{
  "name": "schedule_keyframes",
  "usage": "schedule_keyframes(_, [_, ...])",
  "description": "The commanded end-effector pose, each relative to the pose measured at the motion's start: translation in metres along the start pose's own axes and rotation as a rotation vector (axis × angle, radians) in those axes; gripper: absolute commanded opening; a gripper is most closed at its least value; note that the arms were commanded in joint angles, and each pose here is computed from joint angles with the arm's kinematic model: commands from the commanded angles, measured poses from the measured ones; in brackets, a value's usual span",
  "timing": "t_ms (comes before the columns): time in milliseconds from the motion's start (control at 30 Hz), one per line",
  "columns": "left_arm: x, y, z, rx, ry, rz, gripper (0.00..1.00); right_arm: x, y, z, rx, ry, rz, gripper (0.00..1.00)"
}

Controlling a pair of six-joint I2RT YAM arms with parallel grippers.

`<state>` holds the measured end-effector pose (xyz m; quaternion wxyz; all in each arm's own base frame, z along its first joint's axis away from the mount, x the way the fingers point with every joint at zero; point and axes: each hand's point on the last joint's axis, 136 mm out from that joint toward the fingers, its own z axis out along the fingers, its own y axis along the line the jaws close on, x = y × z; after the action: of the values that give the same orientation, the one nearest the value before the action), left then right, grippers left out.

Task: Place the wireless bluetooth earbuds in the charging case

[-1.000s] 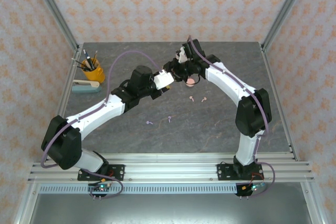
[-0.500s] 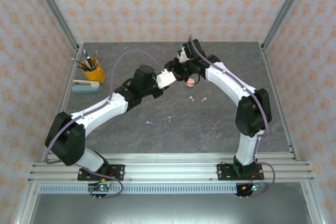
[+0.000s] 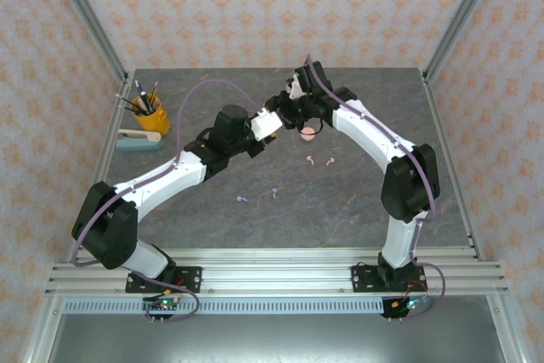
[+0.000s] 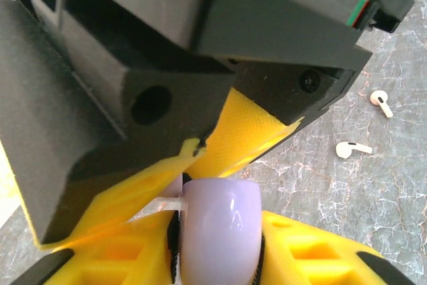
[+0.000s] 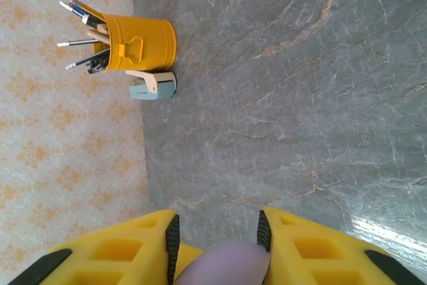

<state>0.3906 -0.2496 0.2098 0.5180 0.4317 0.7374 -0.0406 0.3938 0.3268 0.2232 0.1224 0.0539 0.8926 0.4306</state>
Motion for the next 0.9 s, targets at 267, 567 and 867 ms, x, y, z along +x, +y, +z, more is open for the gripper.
schedule_keyframes(267, [-0.006, 0.028, 0.003, -0.112, -0.039, -0.095, 0.4, 0.024, 0.054, -0.029, -0.138, 0.04, -0.057, 0.36])
schedule_keyframes(567, [-0.018, 0.038, 0.0, -0.147, -0.078, -0.117, 0.4, 0.026, 0.045, -0.027, -0.108, 0.04, -0.059, 0.36])
schedule_keyframes(867, [-0.018, 0.034, -0.009, -0.141, -0.096, -0.123, 0.29, 0.021, 0.04, -0.024, -0.078, 0.024, -0.049, 0.37])
